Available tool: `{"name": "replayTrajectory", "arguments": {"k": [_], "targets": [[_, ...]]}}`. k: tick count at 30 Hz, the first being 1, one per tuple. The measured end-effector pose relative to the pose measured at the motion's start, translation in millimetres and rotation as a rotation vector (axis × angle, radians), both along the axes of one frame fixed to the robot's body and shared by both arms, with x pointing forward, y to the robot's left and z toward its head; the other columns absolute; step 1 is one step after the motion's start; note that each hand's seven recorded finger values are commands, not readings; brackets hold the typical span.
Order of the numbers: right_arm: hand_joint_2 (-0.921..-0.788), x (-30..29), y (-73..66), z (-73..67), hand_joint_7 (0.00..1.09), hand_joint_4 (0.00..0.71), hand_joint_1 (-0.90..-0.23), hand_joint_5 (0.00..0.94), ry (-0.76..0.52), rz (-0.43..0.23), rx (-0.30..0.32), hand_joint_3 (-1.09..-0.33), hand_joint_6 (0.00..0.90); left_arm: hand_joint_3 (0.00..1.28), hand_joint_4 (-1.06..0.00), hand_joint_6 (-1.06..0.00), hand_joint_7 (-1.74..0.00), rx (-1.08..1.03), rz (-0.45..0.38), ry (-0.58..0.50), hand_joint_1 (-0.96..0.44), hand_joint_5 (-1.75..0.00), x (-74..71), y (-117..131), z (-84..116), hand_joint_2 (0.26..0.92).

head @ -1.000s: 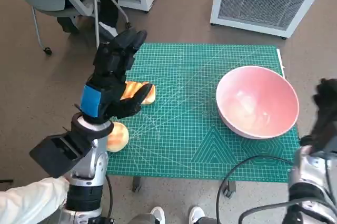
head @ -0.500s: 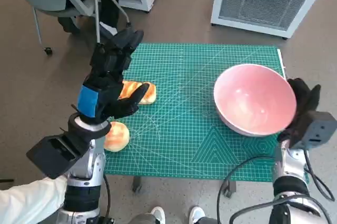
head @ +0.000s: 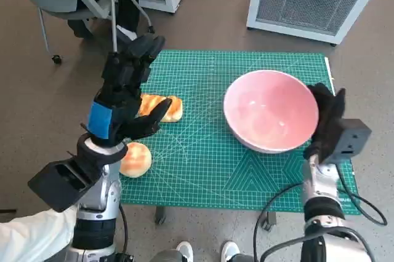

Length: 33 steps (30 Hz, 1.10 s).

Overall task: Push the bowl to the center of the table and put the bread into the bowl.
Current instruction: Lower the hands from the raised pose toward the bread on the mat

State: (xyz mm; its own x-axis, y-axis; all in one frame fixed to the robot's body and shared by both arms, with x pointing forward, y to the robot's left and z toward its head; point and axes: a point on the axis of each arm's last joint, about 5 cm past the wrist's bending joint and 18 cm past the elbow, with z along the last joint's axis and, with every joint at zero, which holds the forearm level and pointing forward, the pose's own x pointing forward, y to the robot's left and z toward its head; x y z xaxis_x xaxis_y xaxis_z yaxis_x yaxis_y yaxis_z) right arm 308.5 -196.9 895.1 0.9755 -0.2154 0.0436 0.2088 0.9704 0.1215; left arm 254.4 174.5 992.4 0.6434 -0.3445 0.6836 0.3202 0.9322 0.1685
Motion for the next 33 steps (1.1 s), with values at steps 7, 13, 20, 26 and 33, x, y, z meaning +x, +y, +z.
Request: {"name": "replayTrajectory", "arguments": {"k": [7,13,20,26,33], "targets": [[-0.921,5.0,9.9,5.2,0.53,0.426,-0.299,0.012,-0.017,0.044,-0.002,-0.535,0.214,0.55,0.00,0.00,-0.66,0.003,0.011,0.003,-0.25,-0.45,-0.7,1.9,-1.0,0.802],[-0.921,8.9,19.2,9.4,0.53,0.420,-0.292,0.007,-0.030,0.077,-0.008,-0.536,0.198,0.54,0.00,0.00,-0.65,0.012,0.020,0.007,-0.25,-0.45,-0.5,2.7,-2.2,0.805],[-0.921,10.7,24.5,11.4,0.54,0.404,-0.285,0.000,-0.033,0.107,-0.033,-0.544,0.187,0.53,0.00,0.00,-0.65,0.026,0.044,0.030,-0.25,-0.45,1.6,6.1,-6.5,0.810],[-0.921,10.9,25.3,11.7,0.54,0.407,-0.291,0.003,-0.032,0.119,-0.050,-0.544,0.185,0.52,-0.01,0.00,-0.66,0.068,0.090,0.044,-0.25,-0.46,3.5,10.9,-8.0,0.816],[-0.921,11.3,19.6,13.7,0.56,0.416,-0.293,0.007,-0.038,0.119,-0.067,-0.543,0.186,0.45,-0.04,0.00,-0.66,0.151,0.156,0.054,-0.26,-0.41,8.5,15.4,-6.2,0.843]]}}
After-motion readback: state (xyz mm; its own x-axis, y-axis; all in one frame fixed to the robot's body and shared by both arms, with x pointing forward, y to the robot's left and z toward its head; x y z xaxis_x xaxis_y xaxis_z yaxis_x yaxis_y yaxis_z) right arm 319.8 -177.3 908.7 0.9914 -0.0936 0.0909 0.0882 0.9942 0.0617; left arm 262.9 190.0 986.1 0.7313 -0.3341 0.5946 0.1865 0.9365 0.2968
